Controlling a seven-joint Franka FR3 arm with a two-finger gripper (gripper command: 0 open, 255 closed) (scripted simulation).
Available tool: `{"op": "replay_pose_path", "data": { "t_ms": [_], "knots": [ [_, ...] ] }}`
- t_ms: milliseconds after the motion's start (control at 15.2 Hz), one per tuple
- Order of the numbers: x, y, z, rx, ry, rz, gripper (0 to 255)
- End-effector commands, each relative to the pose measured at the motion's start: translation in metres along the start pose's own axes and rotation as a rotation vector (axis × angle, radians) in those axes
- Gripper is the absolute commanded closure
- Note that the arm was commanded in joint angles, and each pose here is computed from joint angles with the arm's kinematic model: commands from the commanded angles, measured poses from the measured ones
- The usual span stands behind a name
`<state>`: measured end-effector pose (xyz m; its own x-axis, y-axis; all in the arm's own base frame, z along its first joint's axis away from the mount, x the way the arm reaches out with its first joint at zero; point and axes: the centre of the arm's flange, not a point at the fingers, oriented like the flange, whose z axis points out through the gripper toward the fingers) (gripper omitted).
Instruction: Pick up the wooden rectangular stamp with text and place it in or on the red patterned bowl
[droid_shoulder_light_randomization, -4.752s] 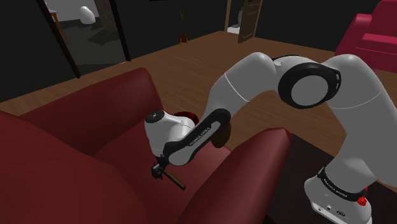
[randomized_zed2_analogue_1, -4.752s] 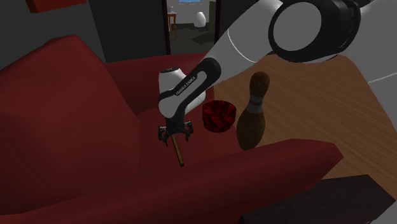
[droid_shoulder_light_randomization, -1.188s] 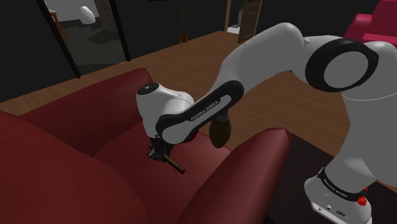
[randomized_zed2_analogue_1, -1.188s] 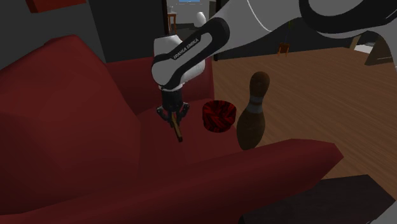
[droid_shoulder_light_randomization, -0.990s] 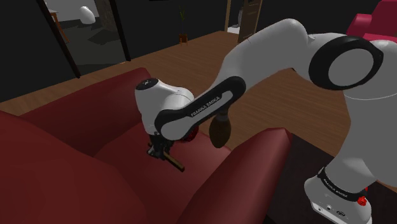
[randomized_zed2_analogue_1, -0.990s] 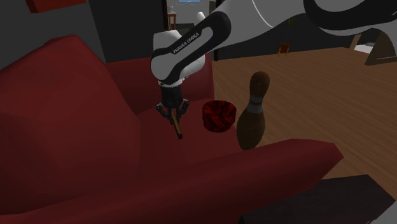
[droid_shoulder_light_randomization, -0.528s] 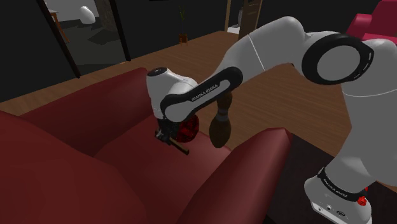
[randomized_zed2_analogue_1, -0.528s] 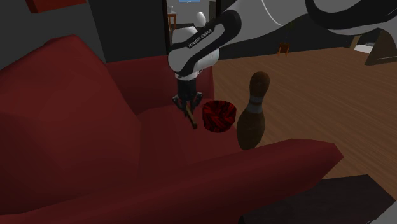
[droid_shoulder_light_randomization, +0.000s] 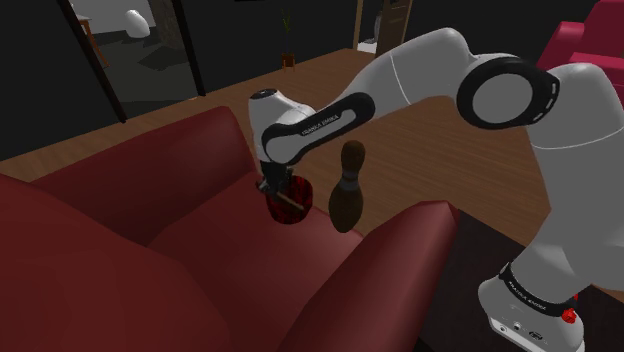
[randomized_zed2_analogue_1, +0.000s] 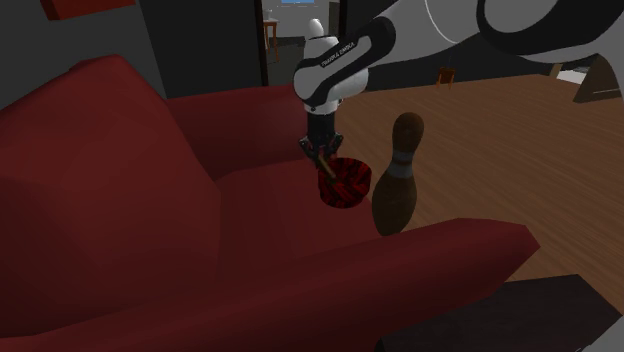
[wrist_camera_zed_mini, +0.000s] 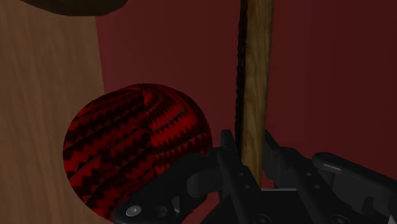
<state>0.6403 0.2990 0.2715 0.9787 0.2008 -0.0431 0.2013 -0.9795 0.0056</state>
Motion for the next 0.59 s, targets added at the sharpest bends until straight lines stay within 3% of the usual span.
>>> {"op": "replay_pose_path", "data": {
  "t_ms": [0, 528],
  "knots": [
    [0.013, 0.024, 0.0, 0.0, 0.0, -0.001, 255],
    [0.058, 0.11, 0.004, 0.0, 0.0, -0.001, 255]
  ]
}}
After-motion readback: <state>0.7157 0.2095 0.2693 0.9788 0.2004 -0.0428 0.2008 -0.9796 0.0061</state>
